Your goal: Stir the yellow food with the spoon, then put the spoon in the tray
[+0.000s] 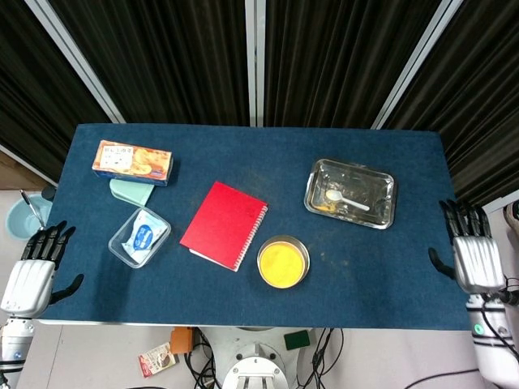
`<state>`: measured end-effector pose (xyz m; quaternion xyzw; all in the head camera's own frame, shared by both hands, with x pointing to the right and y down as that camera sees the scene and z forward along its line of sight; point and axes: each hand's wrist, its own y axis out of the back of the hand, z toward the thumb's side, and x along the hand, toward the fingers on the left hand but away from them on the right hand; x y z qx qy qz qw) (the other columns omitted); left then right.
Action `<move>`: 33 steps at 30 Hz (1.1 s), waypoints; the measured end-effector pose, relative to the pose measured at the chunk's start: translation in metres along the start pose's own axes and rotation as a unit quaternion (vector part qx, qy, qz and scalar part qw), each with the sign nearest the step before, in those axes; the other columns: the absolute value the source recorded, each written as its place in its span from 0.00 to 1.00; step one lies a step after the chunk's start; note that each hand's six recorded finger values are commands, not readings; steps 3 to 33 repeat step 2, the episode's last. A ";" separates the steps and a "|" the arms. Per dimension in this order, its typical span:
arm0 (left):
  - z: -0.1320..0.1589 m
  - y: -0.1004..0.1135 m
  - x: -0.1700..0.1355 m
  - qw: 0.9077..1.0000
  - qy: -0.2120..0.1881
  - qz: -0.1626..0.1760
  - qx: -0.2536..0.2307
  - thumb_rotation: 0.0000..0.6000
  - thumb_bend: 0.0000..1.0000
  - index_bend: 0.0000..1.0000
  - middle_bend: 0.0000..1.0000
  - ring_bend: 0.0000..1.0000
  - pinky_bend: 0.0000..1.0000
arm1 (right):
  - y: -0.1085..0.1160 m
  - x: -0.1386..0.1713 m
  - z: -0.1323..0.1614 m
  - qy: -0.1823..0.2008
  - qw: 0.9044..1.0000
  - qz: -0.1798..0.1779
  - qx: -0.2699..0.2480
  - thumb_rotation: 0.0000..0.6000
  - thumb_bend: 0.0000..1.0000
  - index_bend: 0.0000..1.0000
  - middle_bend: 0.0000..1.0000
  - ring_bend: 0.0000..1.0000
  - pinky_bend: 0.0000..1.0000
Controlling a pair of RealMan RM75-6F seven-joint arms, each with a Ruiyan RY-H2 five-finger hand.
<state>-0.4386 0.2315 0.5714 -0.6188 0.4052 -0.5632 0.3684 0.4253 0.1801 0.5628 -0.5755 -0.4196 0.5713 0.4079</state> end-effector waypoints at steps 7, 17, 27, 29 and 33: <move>-0.001 0.001 -0.001 1.000 0.003 0.002 0.000 1.00 0.24 0.03 0.01 0.01 0.08 | -0.002 0.021 -0.009 -0.002 1.000 0.000 -0.015 1.00 0.34 0.00 0.03 0.00 0.00; -0.001 0.001 -0.001 1.000 0.003 0.002 0.000 1.00 0.24 0.03 0.01 0.01 0.08 | -0.002 0.021 -0.009 -0.002 1.000 0.000 -0.015 1.00 0.34 0.00 0.03 0.00 0.00; -0.001 0.001 -0.001 1.000 0.003 0.002 0.000 1.00 0.24 0.03 0.01 0.01 0.08 | -0.002 0.021 -0.009 -0.002 1.000 0.000 -0.015 1.00 0.34 0.00 0.03 0.00 0.00; -0.001 0.001 -0.001 1.000 0.003 0.002 0.000 1.00 0.24 0.03 0.01 0.01 0.08 | -0.002 0.021 -0.009 -0.002 1.000 0.000 -0.015 1.00 0.34 0.00 0.03 0.00 0.00; -0.001 0.001 -0.001 1.000 0.003 0.002 0.000 1.00 0.24 0.03 0.01 0.01 0.08 | -0.002 0.021 -0.009 -0.002 1.000 0.000 -0.015 1.00 0.34 0.00 0.03 0.00 0.00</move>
